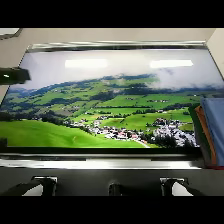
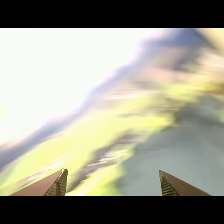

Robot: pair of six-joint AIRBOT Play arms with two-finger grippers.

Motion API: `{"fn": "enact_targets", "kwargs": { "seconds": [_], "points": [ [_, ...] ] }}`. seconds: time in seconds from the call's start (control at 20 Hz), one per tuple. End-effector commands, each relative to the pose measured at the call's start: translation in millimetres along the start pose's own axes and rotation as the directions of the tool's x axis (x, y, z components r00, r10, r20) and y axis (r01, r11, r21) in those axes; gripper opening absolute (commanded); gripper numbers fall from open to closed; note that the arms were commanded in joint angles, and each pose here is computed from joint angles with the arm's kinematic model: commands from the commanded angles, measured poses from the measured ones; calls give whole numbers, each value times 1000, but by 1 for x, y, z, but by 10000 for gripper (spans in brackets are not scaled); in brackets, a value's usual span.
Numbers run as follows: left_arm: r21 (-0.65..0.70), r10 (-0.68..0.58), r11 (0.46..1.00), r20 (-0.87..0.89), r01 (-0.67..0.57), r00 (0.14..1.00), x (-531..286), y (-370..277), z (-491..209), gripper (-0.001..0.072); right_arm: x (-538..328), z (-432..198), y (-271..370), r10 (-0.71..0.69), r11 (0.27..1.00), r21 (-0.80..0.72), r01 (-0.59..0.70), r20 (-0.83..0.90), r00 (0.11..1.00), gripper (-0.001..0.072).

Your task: Fold the shirts.

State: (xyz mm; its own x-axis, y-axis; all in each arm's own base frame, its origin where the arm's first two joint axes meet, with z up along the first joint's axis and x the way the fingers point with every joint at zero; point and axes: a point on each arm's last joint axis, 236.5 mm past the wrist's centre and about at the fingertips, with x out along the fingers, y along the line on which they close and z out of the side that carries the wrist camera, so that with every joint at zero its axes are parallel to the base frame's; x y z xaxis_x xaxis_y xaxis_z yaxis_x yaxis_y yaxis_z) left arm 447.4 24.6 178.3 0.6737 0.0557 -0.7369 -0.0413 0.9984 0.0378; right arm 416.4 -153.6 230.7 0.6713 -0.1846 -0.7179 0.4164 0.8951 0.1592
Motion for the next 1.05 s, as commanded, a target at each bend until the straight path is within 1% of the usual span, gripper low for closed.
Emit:
{"fn": "enact_targets", "kwargs": {
  "seconds": [0.0, 0.05, 0.1, 0.15, 0.2, 0.3, 0.4, 1.0],
  "points": [
    [102, 134, 990, -415, -101, 900, 41, -19, -93, 685, 36, -104, 132, 147, 974, -104, -199, -375, 915, 667],
    [89, 81, 995, -559, -38, 825, 45, -36, -136, 714, 42, -152, 148, 149, 965, -99, -245, -561, 814, 667],
    [59, 17, 998, -649, 28, 761, 48, -53, -172, 714, 45, -183, 157, 140, 958, -94, -270, -670, 729, 666],
    [26, -36, 997, -672, 73, 739, 50, -65, -192, 714, 48, -202, 163, 122, 954, -101, -282, -729, 674, 667],
    [3, -69, 996, -647, 93, 760, 54, -73, -198, 714, 50, -208, 163, 99, 954, -119, -275, -742, 664, 667],
    [-25, -83, 996, -568, 83, 819, 56, -75, -187, 713, 56, -202, 159, 76, 957, -144, -251, -713, 697, 667],
    [-22, -85, 996, -530, 87, 844, 52, -75, -175, 713, 58, -200, 151, 45, 960, -163, -226, -708, 705, 667],
    [-22, -85, 996, -532, 86, 842, 54, -75, -175, 713, 58, -200, 150, 41, 961, -167, -221, -706, 707, 667]
  ]
}}
